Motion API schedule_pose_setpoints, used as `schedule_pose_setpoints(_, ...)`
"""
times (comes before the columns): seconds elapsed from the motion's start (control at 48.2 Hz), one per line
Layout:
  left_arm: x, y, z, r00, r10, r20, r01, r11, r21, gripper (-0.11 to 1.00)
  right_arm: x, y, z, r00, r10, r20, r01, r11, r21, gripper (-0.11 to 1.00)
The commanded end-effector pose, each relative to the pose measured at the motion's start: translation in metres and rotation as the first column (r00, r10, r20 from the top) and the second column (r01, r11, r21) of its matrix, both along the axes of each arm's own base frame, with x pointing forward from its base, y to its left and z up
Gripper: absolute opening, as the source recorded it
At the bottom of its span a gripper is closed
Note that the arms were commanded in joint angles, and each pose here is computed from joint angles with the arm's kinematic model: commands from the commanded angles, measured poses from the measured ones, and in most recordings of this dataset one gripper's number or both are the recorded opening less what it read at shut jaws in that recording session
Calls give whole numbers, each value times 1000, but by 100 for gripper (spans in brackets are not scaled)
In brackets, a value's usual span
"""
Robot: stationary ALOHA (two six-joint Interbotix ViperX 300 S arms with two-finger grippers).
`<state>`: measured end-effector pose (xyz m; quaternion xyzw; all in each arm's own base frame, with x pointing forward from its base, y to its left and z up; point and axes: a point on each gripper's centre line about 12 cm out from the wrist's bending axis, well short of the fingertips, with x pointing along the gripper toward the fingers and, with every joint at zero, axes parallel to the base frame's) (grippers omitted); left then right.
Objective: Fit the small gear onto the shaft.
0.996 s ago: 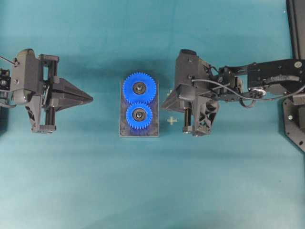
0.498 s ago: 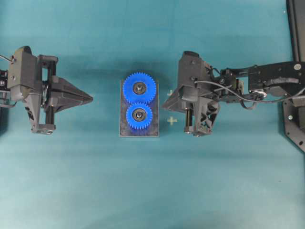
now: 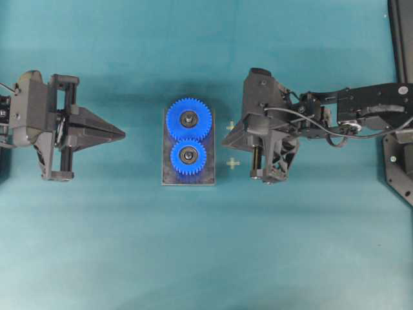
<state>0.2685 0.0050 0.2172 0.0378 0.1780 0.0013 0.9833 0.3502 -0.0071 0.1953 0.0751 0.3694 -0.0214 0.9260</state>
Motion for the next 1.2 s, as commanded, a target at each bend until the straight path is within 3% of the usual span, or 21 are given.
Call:
schedule_pose_setpoints(0.0,2,-1,5,1000,-3,20,3,1000,-1,0,2,0,7,1000,-9,26,9,1000,6,-1)
schedule_pose_setpoints(0.249,0,-1,4,1000,5,20,-5,1000,-25,0,2,0,6,1000,-9,24,9,1000,6,-1)
schedule_pose_setpoints(0.872,1,-1,6,1000,6,26,-5,1000,-29,0,2,-1,9,999,-13,45,13,1000,5,-1)
schedule_pose_setpoints(1.183,0,-1,16,993,1,115,1,1000,-21,0,0,0,17,998,-10,68,10,1000,4,-1)
